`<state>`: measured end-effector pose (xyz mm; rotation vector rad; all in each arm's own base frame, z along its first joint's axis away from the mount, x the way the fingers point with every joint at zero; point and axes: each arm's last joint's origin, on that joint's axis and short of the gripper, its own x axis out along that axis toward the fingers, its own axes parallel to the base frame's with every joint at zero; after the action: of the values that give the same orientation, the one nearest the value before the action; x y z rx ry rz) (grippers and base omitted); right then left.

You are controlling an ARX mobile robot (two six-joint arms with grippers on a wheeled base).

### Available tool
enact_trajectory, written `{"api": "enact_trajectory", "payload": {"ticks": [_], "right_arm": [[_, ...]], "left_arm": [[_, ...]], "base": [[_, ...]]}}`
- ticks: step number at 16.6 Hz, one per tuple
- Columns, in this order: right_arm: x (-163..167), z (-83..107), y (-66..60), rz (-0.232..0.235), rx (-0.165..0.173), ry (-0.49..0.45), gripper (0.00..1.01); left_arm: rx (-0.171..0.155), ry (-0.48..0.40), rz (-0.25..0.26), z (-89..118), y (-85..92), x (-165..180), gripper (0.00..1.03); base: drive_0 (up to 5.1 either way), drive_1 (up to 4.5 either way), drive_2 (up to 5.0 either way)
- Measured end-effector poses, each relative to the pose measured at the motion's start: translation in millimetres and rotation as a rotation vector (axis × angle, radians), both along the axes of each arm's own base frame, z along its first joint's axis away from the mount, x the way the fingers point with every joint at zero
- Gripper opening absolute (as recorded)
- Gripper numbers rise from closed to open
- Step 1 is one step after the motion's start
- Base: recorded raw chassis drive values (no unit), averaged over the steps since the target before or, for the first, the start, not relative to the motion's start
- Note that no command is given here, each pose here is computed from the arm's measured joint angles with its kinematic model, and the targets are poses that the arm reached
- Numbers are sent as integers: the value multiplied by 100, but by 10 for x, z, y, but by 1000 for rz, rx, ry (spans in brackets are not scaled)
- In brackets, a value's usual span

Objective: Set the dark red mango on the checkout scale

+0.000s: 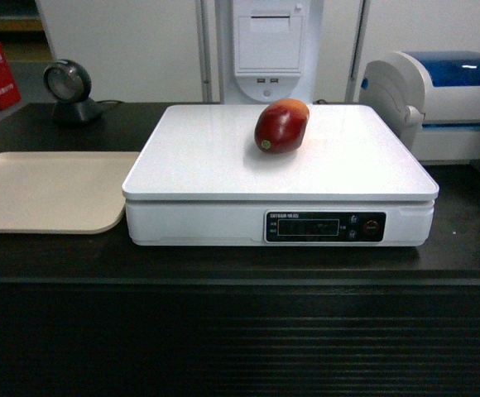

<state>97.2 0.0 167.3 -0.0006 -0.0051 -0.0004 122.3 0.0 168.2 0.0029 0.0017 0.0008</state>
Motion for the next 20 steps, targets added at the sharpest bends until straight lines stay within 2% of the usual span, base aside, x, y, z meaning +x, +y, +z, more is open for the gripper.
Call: {"api": "enact_trajectory", "payload": {"ticks": [10, 11, 12, 20], "right_arm": [[0, 0, 0, 0, 0, 0, 98], [0, 0, 0, 0, 0, 0, 98], [0, 0, 0, 0, 0, 0, 98], [0, 0, 0, 0, 0, 0, 98]], "left_arm": [[0, -11, -1, 8, 0, -146, 2], [0, 43, -2, -56, -1, -209, 2], [0, -7, -1, -18, 0, -249, 2], [0, -2, -1, -23, 0, -248, 2]], "base": [[0, 0, 0], [0, 0, 0], [0, 0, 0], [0, 0, 0]]}}
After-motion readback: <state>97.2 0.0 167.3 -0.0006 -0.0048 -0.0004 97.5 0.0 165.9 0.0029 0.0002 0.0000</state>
